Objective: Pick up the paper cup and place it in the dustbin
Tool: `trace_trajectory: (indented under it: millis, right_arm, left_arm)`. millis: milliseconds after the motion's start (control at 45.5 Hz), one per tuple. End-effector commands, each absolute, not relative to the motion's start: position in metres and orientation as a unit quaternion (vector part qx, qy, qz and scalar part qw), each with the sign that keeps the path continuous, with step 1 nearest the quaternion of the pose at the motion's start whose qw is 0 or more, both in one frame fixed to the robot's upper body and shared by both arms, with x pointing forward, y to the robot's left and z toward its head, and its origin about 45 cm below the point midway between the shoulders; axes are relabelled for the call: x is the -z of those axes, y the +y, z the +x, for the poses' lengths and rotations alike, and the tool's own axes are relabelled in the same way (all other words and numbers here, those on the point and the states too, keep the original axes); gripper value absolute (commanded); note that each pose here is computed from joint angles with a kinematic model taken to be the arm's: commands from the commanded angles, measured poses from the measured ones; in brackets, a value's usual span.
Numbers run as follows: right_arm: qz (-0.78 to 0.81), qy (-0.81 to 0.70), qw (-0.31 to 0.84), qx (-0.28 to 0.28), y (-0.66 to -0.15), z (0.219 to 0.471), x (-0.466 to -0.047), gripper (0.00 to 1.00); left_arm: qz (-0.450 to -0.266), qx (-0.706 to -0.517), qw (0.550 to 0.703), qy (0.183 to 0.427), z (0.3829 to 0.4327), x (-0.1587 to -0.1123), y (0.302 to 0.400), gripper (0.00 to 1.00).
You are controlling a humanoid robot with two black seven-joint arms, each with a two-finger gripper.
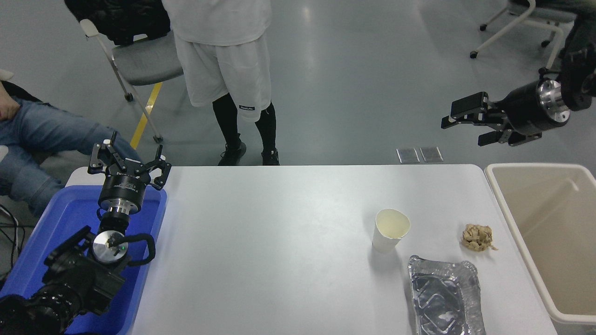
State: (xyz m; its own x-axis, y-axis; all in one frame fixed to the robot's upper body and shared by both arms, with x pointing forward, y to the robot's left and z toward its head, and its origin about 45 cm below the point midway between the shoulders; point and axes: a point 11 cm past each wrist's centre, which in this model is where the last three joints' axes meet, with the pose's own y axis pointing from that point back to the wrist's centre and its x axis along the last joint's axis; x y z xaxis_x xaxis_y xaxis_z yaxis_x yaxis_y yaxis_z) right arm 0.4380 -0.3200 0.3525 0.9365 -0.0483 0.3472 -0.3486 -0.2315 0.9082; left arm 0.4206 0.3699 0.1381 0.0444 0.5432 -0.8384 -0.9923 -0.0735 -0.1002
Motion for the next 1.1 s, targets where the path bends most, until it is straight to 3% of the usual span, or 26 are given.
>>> trace_trajectory:
  millis: [0,484,1077]
  right_arm:
    - [0.727,-0.053,0.662,-0.177,-0.271,0.442,-0.388,1.0]
    - [0.664,0.006,0.71,-0.232,-0.228,0.442,-0.405,1.0]
    - [0.702,0.04,0.684,-0.193,-0.218,0.433,-0.352,1.0]
  left_arm:
    - [-0.381,-0.626,0.614,0.294,0.4206,-0.1383,0.3704,0.99]
    - [-0.382,-0.626,0.614,0.294,0.4206,-0.1383,0.3704,0.99]
    - [-0.38,-0.626,0.615,0.294,0.4206,-0.1383,0.3701,0.99]
